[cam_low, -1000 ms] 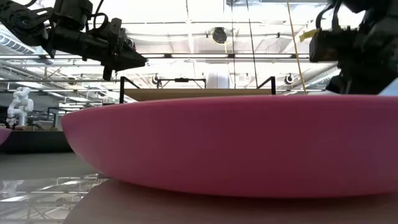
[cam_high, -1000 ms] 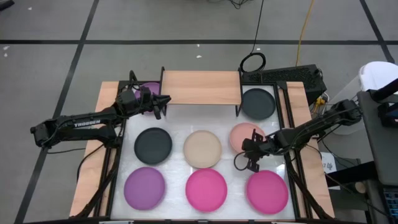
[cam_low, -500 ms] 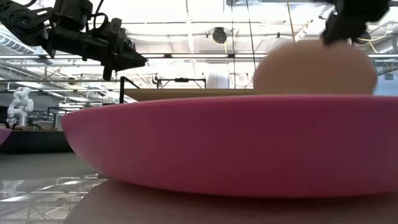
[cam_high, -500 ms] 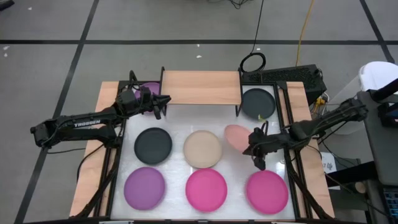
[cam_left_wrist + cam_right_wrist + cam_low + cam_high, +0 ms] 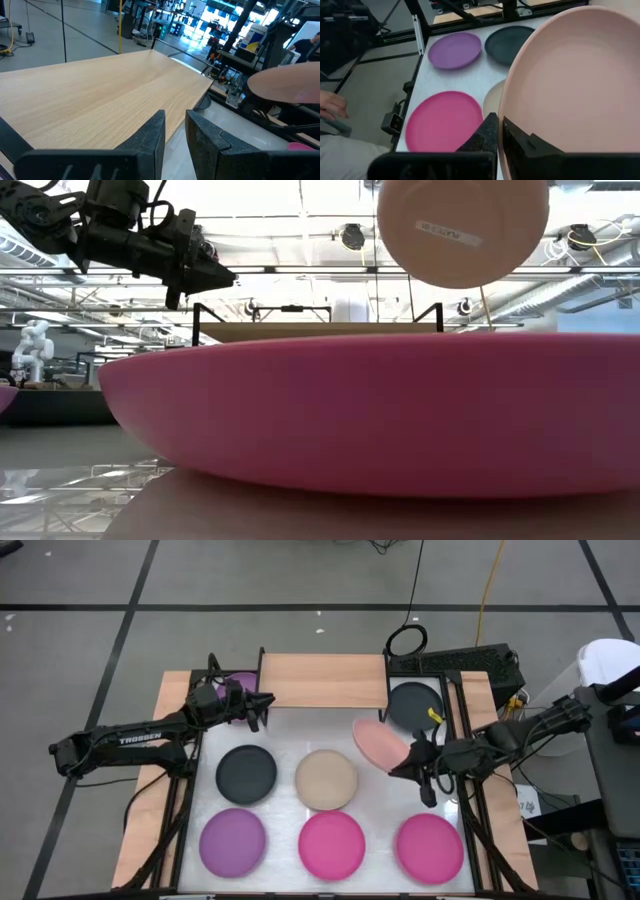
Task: Place and stack plates onto a shelf
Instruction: Put the light orange plate on the shelf
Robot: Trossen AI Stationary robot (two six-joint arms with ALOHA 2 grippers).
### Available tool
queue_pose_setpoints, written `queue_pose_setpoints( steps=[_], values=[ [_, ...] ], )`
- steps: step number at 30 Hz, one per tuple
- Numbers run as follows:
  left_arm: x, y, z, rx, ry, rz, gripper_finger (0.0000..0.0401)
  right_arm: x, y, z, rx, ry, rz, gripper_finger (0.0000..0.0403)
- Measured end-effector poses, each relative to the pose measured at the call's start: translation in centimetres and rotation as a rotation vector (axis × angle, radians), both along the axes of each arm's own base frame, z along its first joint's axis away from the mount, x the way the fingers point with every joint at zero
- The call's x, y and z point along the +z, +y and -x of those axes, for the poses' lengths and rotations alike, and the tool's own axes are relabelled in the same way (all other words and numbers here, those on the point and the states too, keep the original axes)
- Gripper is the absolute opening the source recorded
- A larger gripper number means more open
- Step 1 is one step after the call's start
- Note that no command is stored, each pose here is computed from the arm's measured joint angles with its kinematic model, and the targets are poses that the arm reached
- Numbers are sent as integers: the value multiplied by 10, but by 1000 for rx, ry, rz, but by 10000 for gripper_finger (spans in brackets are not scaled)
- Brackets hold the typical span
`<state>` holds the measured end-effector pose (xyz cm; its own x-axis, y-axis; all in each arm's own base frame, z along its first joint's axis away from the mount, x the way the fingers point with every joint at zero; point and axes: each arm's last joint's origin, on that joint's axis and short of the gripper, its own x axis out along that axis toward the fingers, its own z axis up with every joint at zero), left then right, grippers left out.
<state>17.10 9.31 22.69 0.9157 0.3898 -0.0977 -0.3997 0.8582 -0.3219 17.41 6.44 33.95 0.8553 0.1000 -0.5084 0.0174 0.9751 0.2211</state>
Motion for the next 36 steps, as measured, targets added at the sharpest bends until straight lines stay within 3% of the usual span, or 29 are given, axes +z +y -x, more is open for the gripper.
queue_pose_setpoints(
  steps=[16,26,32,36],
  values=[
    [0,0,0,0,0,0,79,5,-7,-5,9,-66,74,0],
    [0,0,0,0,0,0,79,23,-42,-27,-27,-118,333,0],
    [0,0,0,0,0,0,79,31,-71,-59,-62,-7,494,0],
    [0,0,0,0,0,0,78,32,-95,-79,-38,46,518,0]
  ],
)
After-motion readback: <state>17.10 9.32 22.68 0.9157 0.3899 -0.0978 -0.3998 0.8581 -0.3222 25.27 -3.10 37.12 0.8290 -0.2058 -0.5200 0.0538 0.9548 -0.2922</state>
